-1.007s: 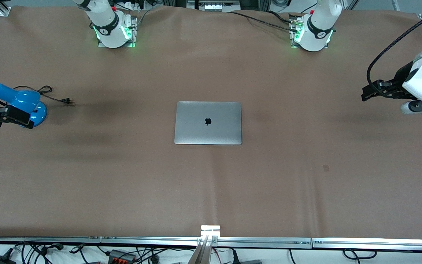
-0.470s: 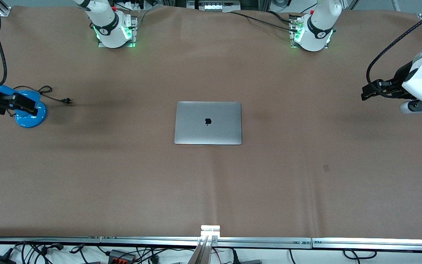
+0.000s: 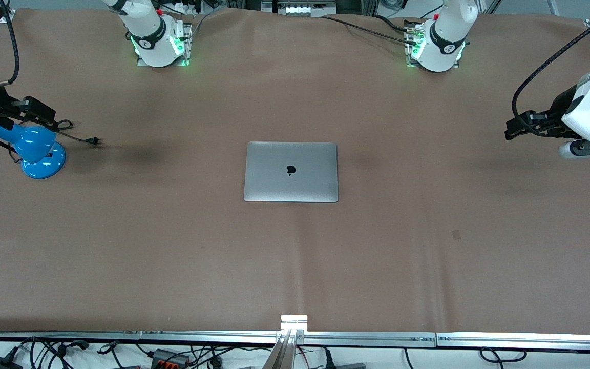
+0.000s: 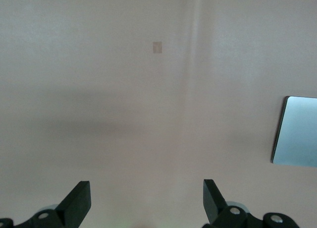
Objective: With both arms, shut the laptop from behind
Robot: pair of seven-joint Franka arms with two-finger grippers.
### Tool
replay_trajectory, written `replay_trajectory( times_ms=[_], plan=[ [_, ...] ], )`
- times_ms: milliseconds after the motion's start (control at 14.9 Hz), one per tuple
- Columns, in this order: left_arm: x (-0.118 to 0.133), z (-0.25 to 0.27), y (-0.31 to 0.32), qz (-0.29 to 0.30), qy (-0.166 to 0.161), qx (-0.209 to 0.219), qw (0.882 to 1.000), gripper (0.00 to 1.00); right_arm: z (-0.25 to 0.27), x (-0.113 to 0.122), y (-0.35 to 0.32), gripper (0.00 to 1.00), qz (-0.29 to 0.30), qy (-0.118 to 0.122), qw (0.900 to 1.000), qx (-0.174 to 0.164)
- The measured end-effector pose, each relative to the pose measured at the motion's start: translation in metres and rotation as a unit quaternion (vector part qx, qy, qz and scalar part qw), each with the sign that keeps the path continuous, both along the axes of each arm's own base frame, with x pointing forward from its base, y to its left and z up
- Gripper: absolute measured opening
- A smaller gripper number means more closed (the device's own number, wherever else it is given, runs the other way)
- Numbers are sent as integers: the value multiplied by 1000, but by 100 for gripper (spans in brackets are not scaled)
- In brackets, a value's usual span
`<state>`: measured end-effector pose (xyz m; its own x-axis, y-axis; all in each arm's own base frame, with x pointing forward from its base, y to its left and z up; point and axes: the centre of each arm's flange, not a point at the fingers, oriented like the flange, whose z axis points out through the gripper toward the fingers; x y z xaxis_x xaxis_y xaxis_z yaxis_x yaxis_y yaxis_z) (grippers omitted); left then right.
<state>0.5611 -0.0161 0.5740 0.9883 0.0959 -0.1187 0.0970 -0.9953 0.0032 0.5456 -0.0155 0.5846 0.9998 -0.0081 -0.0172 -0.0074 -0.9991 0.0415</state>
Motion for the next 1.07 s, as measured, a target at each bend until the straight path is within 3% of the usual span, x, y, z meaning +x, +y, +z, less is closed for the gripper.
replay_trajectory(
  times_ms=[268,537,1074],
  plan=[
    [0,0,0,0,0,0,1000,100,1,1,4,100,3,-8,1000,1],
    [0,0,0,-3,0,0,1000,100,0,-1,4,100,3,2,1000,2],
    [0,0,0,-5,1,-1,1000,100,0,-1,4,100,3,-1,1000,2]
  ],
)
